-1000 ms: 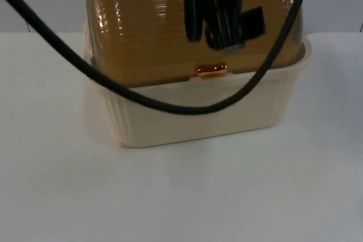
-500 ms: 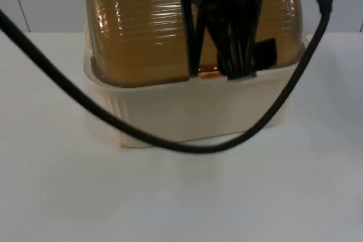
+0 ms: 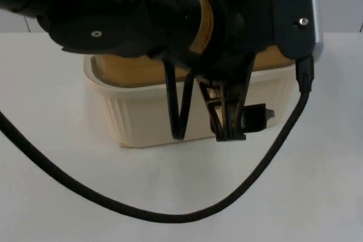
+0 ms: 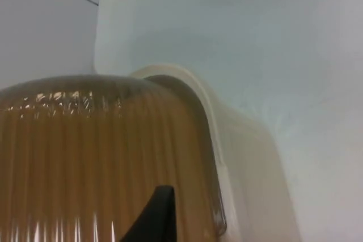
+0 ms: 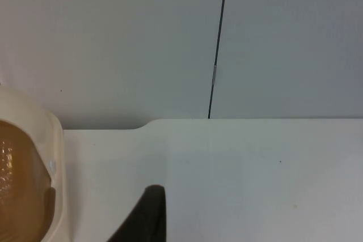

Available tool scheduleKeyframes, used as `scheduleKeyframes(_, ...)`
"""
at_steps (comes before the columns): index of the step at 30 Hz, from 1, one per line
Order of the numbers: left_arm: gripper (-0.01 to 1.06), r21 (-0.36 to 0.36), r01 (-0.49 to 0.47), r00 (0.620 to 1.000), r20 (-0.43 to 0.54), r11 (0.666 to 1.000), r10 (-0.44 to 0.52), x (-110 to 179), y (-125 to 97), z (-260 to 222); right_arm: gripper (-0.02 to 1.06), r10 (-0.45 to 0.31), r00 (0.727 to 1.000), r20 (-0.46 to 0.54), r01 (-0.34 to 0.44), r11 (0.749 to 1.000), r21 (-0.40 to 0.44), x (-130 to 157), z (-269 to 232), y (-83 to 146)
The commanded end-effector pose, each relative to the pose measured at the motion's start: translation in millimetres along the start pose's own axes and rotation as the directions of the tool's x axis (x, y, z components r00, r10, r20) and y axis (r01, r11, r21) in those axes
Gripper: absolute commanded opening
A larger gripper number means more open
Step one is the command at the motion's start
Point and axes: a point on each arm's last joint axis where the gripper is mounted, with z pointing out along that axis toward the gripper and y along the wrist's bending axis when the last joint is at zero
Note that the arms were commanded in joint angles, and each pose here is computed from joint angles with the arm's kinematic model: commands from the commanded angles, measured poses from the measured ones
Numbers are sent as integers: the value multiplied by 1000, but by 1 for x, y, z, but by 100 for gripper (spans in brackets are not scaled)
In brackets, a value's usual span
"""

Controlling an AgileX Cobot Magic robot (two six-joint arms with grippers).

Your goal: Open the box lid with the left hand, place the block into the box with the right hand, then close the box lid with the left hand.

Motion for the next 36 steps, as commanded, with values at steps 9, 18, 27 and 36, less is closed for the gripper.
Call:
scheduleKeyframes(9,98,16,141,972,-190,990,-135,13,4,19,105,-11,1000,26,11,1000,4,-3,-1,-1)
scheduleKeyframes(18,98,17,235,935,-279,972,-221,22,-2,39,105,-11,1000,28,11,1000,4,-3,-1,-1)
scheduleKeyframes(27,50,8,244,931,-283,970,-232,23,-4,42,105,-11,1000,28,11,1000,4,-3,-1,-1)
scheduleKeyframes(36,0,5,175,941,-294,985,-166,25,-2,42,105,-12,1000,20,11,1000,4,-3,1,-1)
